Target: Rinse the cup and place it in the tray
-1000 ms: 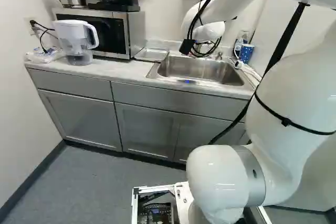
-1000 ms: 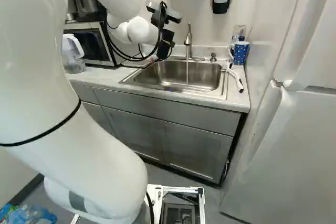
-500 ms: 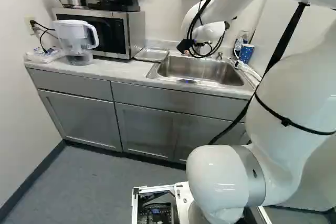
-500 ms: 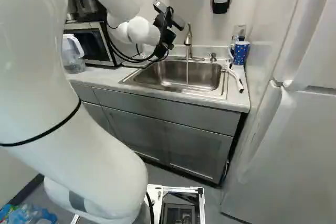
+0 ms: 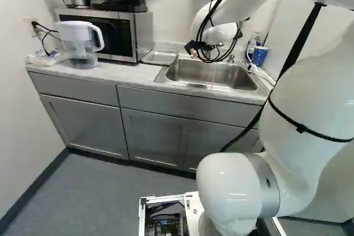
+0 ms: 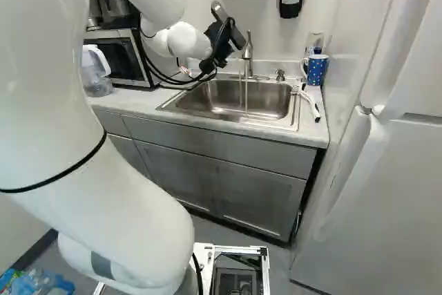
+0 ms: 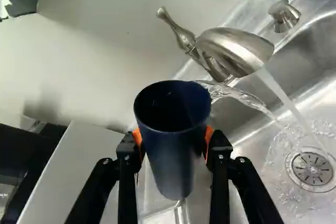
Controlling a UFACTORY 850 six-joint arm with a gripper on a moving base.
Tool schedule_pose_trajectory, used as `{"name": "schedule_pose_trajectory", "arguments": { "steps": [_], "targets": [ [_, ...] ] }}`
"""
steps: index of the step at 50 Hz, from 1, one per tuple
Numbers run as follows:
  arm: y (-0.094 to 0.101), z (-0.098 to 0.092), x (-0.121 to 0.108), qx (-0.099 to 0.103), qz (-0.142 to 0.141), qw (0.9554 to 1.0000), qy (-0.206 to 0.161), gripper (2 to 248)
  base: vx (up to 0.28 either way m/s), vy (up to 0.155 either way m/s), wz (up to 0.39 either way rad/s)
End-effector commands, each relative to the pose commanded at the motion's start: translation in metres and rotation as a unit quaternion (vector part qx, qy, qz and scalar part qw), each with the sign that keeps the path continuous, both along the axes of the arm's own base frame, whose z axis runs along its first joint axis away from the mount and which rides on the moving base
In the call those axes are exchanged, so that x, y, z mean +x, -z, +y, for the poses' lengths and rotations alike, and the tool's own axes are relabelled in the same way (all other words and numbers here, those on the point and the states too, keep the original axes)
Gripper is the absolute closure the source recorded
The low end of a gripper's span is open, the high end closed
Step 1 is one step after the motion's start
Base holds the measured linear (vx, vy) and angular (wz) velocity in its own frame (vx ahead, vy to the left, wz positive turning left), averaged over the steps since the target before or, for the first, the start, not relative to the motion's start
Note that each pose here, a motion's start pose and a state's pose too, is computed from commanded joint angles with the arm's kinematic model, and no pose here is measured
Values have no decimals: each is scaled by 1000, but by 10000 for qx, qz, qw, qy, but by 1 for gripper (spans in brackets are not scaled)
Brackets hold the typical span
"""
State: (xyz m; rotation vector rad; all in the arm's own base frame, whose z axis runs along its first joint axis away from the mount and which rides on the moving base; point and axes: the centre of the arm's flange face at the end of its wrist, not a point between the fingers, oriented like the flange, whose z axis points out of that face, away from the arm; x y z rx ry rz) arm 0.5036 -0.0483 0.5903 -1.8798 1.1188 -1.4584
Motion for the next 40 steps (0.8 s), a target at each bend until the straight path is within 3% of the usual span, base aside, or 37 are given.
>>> {"name": "schedule_pose_trajectory", "arguments": {
  "steps": [10, 20, 30, 40],
  "targets": [
    [0, 0, 0, 499, -48, 9986, 155, 125, 0, 0, 0],
    [0, 0, 0, 998, -96, 9945, 310, 125, 0, 0, 0],
    [0, 0, 0, 1494, -143, 9876, 465, 125, 0, 0, 0],
    [0, 0, 0, 1985, -190, 9780, 617, 125, 0, 0, 0]
  ]
}}
